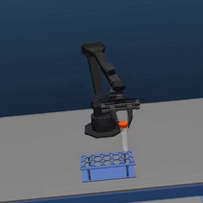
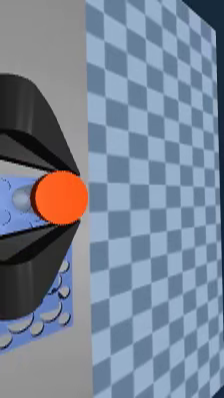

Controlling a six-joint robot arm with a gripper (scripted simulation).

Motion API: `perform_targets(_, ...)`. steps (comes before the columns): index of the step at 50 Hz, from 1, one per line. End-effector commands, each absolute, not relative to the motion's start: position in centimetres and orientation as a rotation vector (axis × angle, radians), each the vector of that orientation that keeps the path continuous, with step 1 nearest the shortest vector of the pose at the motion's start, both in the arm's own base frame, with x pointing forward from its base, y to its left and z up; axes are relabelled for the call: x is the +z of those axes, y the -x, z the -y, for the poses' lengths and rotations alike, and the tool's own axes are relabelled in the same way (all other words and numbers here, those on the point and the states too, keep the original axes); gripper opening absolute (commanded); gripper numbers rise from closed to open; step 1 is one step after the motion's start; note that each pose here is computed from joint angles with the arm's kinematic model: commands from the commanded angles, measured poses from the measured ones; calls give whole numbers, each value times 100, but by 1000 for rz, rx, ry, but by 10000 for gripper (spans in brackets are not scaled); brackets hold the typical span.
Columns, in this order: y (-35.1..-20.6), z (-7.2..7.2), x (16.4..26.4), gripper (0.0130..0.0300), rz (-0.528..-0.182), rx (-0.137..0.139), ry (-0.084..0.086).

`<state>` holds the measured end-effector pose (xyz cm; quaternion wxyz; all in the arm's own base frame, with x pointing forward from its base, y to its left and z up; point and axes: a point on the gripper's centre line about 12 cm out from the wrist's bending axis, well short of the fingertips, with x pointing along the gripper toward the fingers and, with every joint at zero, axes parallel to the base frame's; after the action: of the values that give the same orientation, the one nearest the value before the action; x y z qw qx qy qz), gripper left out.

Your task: Pick up the centrifuge tube on the rack

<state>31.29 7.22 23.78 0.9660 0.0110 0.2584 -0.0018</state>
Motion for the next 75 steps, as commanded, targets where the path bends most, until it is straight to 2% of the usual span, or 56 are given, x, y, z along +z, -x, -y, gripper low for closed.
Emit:
perform_targets(1,-3129,-719,2417,130,-524,0,0)
perform_targets(14,-3129,-719,2545,130,-524,0,0)
perform_targets(29,-3129,-719,2622,130,-524,0,0)
perform_targets(75,-3129,-719,2636,130,-524,0,0)
